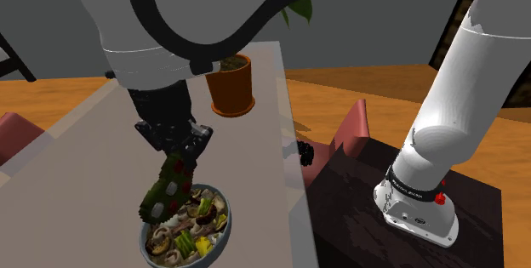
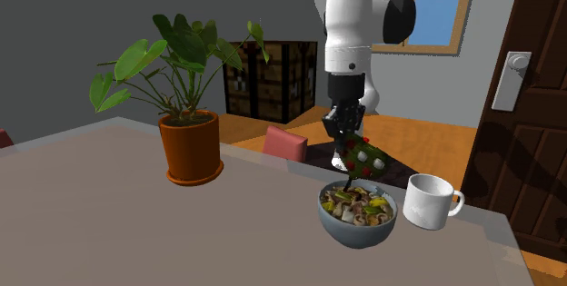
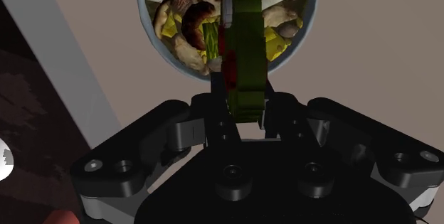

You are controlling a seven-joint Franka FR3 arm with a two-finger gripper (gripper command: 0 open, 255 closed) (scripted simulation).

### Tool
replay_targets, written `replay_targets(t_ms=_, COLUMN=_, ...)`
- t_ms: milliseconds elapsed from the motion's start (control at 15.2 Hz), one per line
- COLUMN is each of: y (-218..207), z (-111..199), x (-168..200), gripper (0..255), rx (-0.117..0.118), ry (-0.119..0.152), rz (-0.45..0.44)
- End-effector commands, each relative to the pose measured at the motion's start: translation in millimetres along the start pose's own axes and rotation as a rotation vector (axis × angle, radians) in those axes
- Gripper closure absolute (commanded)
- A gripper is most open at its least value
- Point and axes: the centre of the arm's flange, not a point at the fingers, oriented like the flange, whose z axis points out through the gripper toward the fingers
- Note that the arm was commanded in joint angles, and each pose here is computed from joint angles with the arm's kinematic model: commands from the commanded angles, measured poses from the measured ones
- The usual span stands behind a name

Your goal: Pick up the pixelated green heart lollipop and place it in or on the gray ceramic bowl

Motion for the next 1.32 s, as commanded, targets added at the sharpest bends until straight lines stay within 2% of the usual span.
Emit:
replay_targets(t_ms=0, y=0, z=4, x=2, gripper=255, rx=-0.009, ry=0.003, rz=0.001)
replay_targets(t_ms=132, y=0, z=4, x=2, gripper=255, rx=-0.009, ry=0.003, rz=0.001)
replay_targets(t_ms=198, y=0, z=4, x=2, gripper=0, rx=-0.009, ry=0.003, rz=0.001)
replay_targets(t_ms=528, y=0, z=4, x=2, gripper=0, rx=-0.009, ry=0.003, rz=0.001)
replay_targets(t_ms=792, y=0, z=-46, x=2, gripper=0, rx=-0.009, ry=0.003, rz=0.001)
replay_targets(t_ms=1254, y=0, z=-46, x=2, gripper=0, rx=-0.009, ry=0.003, rz=0.001)
